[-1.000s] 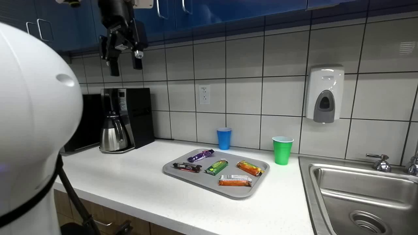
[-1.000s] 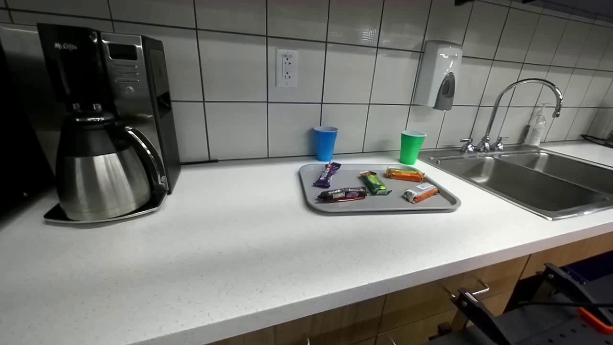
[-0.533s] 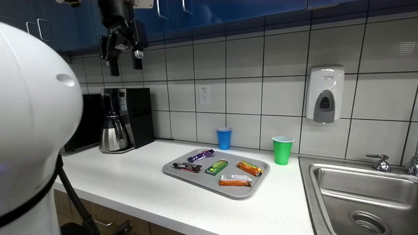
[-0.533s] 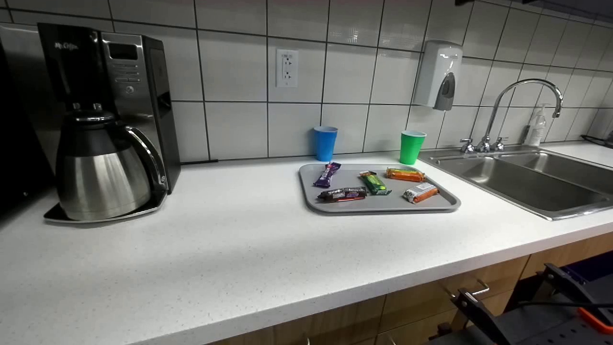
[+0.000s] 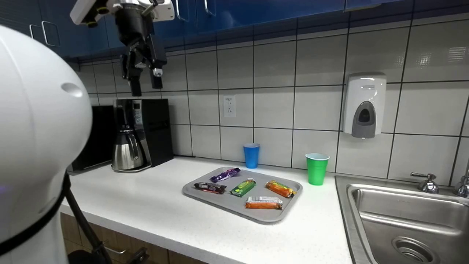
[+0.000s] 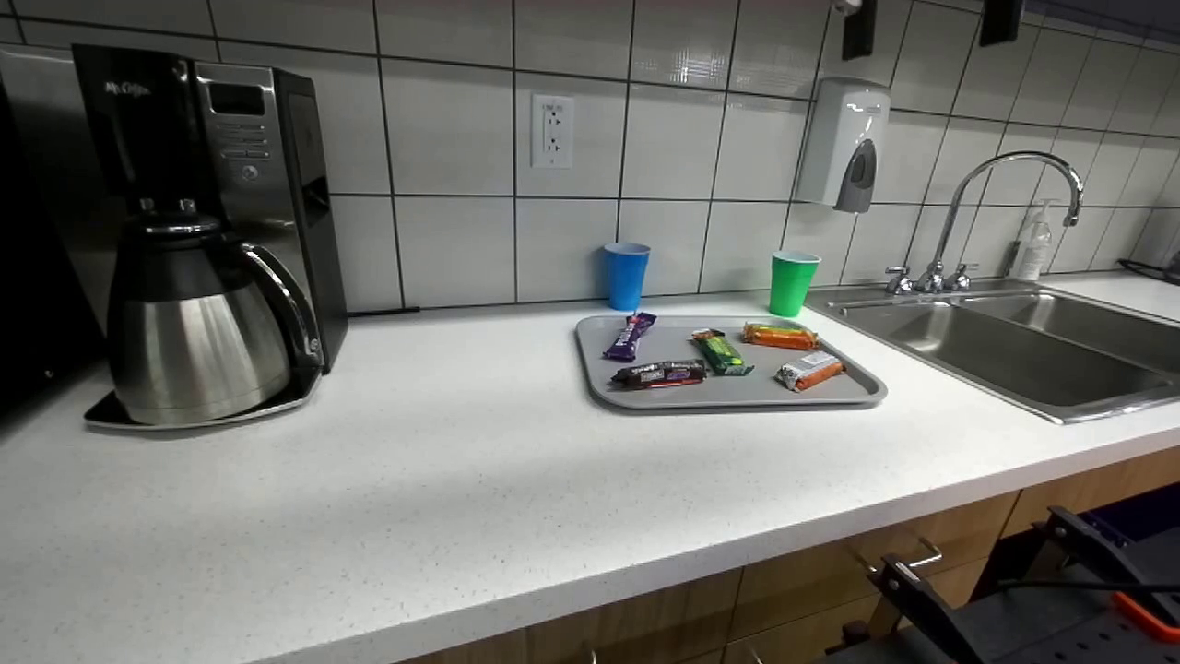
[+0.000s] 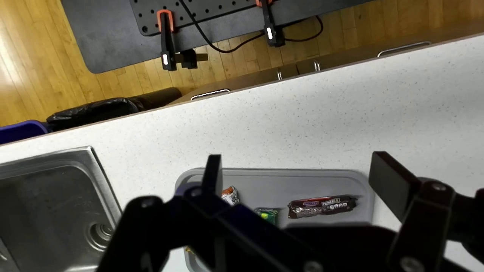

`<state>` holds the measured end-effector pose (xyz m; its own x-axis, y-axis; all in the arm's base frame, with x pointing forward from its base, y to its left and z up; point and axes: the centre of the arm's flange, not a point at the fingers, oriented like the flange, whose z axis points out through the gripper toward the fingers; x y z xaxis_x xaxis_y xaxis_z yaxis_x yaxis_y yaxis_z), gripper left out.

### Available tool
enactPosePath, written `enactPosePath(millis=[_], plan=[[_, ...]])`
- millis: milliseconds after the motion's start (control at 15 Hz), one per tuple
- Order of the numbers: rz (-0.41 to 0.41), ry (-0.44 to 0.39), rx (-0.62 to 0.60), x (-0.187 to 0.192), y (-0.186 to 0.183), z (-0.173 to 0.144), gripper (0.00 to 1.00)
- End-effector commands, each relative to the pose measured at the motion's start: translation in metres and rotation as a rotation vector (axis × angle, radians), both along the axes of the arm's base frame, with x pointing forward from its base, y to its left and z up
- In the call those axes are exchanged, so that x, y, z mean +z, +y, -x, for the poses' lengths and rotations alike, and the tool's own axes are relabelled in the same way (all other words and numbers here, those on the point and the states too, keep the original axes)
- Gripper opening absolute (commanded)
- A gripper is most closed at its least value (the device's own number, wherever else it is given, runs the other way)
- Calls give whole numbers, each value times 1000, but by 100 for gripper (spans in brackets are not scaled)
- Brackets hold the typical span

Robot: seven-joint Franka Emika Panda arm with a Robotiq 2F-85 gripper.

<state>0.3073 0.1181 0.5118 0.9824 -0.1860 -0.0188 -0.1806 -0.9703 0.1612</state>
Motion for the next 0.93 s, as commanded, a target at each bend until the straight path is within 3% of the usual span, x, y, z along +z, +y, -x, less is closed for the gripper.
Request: enactPosePath(millis=[0,867], plan=[[30,-29,-78,-22,5,-10,100],[9,-67,-177,-96,-9,-53,100]])
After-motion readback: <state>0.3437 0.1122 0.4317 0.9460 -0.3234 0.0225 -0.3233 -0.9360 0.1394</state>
